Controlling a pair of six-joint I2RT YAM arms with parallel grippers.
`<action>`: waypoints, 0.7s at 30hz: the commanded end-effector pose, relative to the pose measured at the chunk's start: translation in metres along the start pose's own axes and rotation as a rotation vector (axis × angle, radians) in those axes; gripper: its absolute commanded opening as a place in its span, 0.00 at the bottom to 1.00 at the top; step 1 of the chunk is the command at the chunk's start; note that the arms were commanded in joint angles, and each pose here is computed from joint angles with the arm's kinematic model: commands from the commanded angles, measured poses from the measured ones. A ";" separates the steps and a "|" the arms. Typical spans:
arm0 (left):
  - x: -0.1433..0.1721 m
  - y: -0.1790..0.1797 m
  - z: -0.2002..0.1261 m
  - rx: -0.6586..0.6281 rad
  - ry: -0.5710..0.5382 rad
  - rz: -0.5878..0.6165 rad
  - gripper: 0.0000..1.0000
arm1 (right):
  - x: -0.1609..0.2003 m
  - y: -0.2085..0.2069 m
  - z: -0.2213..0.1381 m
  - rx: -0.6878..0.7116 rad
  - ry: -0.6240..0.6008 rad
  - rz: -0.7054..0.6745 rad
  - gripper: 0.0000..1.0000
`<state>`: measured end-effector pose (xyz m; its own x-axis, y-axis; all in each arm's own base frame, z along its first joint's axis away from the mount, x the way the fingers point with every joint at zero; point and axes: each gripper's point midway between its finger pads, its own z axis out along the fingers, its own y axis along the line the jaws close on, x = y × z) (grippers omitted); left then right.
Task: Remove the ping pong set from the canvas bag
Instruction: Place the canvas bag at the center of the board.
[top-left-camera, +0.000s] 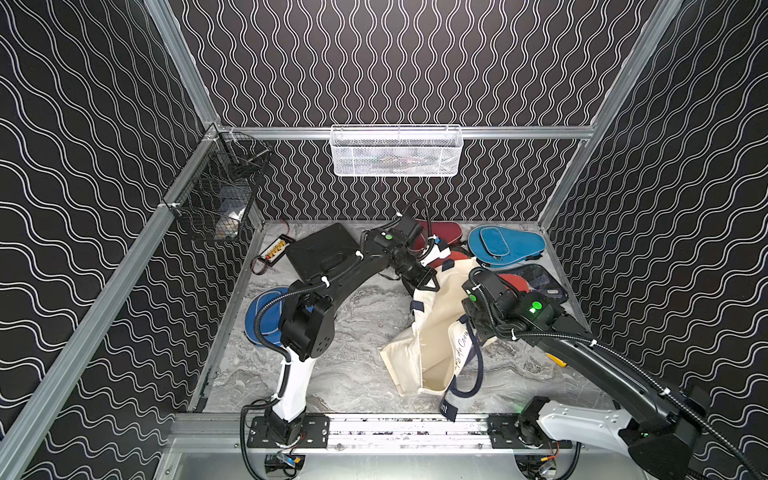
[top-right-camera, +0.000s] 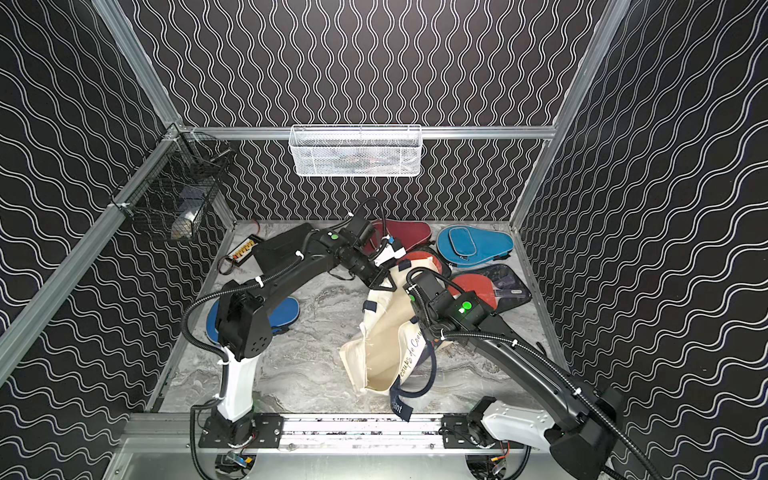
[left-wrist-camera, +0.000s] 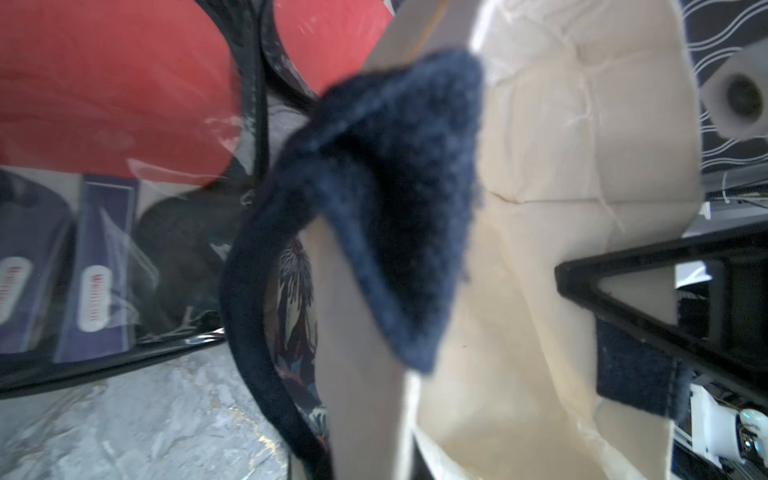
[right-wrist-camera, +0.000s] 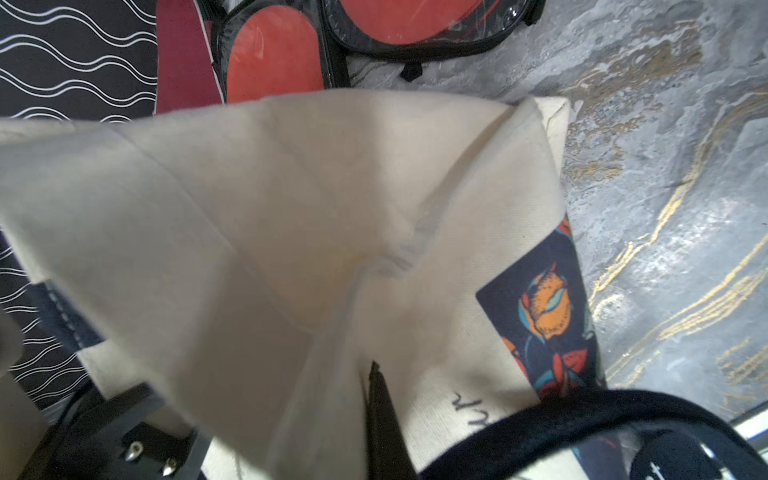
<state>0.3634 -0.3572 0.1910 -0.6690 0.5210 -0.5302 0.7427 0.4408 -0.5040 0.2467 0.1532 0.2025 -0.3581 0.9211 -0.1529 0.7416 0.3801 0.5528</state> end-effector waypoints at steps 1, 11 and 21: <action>-0.011 0.010 -0.005 -0.007 -0.037 0.037 0.00 | 0.011 0.016 -0.001 -0.038 0.053 0.087 0.00; -0.003 0.040 -0.023 -0.020 -0.061 -0.021 0.00 | 0.031 0.027 0.012 -0.019 0.084 0.048 0.00; -0.042 0.044 -0.090 0.024 -0.314 -0.086 0.71 | 0.026 0.039 0.002 -0.063 0.062 0.000 0.48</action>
<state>0.4182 -0.2931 0.2214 -0.7315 0.3154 -0.6046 0.6699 0.4976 -0.5510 0.2664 0.1931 0.2124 -0.4116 0.9048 -0.1097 0.7061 0.3926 0.5892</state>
